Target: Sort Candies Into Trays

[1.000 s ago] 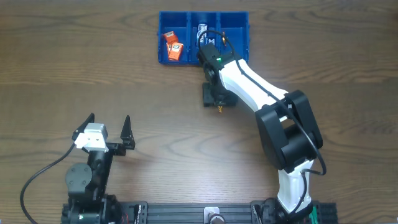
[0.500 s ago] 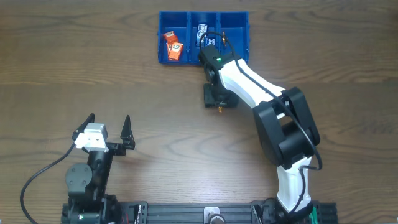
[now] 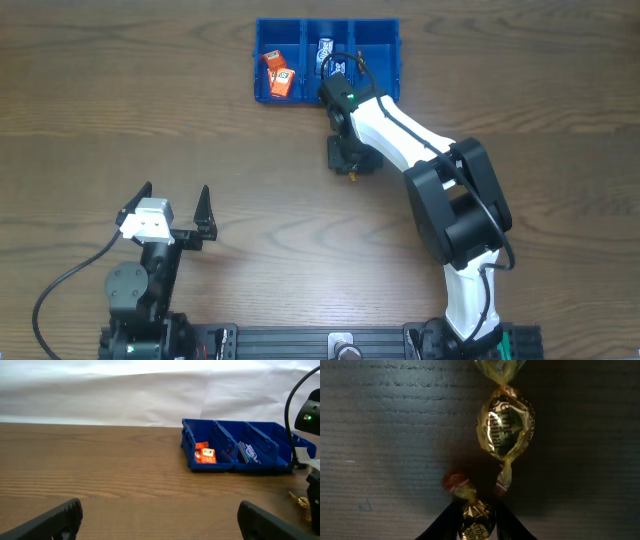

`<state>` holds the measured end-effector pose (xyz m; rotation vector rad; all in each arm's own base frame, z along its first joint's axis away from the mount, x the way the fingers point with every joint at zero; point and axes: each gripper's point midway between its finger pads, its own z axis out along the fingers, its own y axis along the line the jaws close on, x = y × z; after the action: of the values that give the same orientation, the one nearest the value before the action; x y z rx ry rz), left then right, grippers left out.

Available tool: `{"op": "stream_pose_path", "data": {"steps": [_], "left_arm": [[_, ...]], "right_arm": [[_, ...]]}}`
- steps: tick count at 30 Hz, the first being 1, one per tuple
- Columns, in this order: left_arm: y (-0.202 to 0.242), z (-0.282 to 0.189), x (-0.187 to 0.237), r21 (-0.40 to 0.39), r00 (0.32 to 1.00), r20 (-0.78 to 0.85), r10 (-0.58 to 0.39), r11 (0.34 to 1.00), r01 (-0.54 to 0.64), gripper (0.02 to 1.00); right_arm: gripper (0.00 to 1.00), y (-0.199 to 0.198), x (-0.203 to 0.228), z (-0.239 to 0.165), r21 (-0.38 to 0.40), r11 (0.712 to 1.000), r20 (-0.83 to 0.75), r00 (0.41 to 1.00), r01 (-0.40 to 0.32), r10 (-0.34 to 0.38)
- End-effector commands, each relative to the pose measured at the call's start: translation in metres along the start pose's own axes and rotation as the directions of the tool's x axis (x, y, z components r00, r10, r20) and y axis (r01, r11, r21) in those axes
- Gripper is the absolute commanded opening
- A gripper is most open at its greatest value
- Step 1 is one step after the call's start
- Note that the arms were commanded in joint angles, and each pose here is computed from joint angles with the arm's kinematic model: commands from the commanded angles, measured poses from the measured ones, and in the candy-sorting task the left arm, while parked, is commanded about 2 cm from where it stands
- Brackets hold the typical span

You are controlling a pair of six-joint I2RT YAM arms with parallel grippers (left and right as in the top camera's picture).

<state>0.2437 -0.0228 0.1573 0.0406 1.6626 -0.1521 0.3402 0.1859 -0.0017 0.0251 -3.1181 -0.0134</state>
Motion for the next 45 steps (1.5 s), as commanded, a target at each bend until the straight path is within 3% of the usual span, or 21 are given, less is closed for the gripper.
{"op": "stream_pose_path", "data": {"steps": [1,9,14,20,24,29,35,45], "left_arm": [[-0.001,0.001,0.018,0.013,0.999,-0.053,-0.003,1.000,0.004,0.996],[-0.001,0.001,0.018,0.013,0.999,-0.053,-0.003,1.000,0.004,0.996],[-0.001,0.001,0.018,0.013,0.999,-0.053,-0.003,1.000,0.004,0.996],[-0.001,0.001,0.018,0.013,0.999,-0.053,-0.003,1.000,0.004,0.996],[-0.001,0.001,0.018,0.013,0.999,-0.053,-0.003,1.000,0.004,0.996],[-0.001,0.001,0.018,0.013,0.999,-0.053,-0.003,1.000,0.004,0.996],[-0.001,0.001,0.018,0.013,0.999,-0.053,-0.003,1.000,0.004,0.996],[-0.001,0.001,0.017,0.013,0.999,-0.052,-0.003,1.000,0.003,0.996]], "right_arm": [[0.246,-0.008,0.000,0.008,0.024,0.999,-0.010,1.000,-0.024,0.024],[0.196,-0.006,-0.004,0.000,0.011,1.000,0.014,1.000,-0.027,0.027],[0.187,-0.005,-0.012,-0.030,-0.008,1.000,0.091,0.995,-0.027,0.027],[0.185,-0.018,-0.036,-0.122,0.039,0.998,0.293,0.955,-0.051,0.038],[0.187,-0.023,-0.065,-0.177,0.063,0.994,0.438,0.897,-0.089,0.053],[0.200,-0.031,-0.106,-0.229,0.005,0.988,0.595,0.794,-0.154,0.121],[0.207,-0.035,-0.142,-0.230,-0.019,0.987,0.661,0.739,-0.159,0.132],[0.207,-0.048,-0.167,-0.166,0.035,0.981,0.597,0.791,-0.193,0.134]]}}
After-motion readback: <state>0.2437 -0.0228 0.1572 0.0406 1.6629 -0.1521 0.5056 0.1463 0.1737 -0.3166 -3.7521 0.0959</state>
